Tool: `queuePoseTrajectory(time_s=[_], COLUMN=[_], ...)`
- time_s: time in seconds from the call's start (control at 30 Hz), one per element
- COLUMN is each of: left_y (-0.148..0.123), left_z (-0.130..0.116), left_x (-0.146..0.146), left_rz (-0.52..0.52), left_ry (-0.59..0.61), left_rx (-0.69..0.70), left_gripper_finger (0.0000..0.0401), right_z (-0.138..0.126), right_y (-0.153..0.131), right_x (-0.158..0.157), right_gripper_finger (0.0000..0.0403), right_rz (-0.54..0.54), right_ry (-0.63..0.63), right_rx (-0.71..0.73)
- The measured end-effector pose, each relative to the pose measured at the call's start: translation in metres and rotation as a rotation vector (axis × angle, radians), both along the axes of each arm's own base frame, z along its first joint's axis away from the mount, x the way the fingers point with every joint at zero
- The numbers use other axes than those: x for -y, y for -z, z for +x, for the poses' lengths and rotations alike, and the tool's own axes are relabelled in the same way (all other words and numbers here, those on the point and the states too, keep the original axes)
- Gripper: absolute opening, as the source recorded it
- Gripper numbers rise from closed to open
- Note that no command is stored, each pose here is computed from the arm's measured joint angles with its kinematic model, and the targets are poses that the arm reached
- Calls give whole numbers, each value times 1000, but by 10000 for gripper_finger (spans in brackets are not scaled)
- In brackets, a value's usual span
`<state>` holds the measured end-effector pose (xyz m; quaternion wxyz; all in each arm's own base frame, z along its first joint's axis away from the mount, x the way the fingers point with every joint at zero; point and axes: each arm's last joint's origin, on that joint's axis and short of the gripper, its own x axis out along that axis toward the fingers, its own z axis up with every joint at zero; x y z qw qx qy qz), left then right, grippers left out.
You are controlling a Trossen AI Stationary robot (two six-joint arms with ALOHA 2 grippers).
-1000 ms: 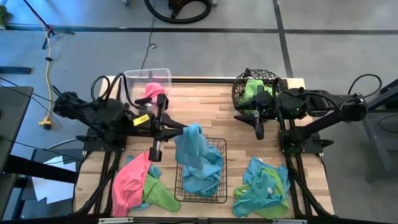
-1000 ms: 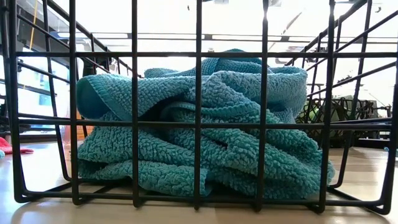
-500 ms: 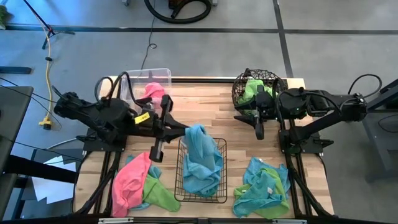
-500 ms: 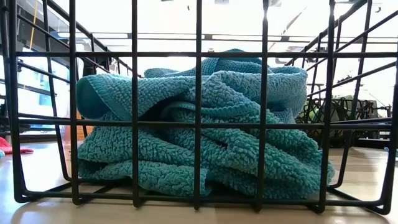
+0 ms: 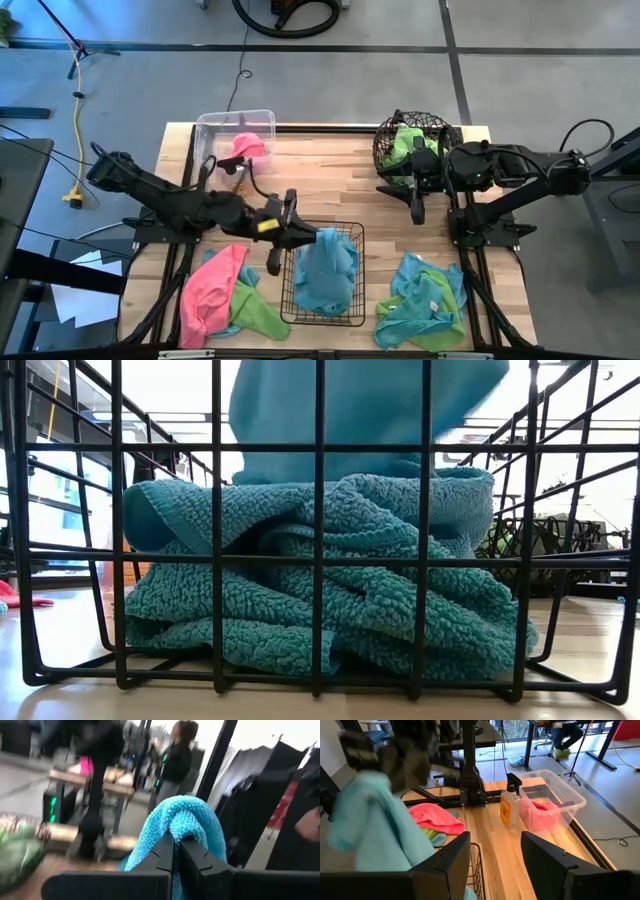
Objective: Sort microfiber towel by color & place in baskets
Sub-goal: Put the blue towel into the bottom basket
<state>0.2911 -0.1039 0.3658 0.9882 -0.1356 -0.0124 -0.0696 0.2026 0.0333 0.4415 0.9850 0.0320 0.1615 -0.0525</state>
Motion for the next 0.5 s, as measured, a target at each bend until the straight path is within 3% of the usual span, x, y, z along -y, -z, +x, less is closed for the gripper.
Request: queuePoseTrajectory(time_s=[0.23, 0.5], left_y=[65, 114], left_z=[5, 36], left_x=[-7, -1], left_rz=[39, 91], left_ry=[-81, 70], left_rx=[-291, -554], left_gripper_finger=[0, 0], right_z=[0, 0], right_y=[0, 0], right_x=[0, 0], right_gripper_finger=[172, 172], right_rz=[-12, -13], right_ry=[-4, -3], right_rx=[-2, -2])
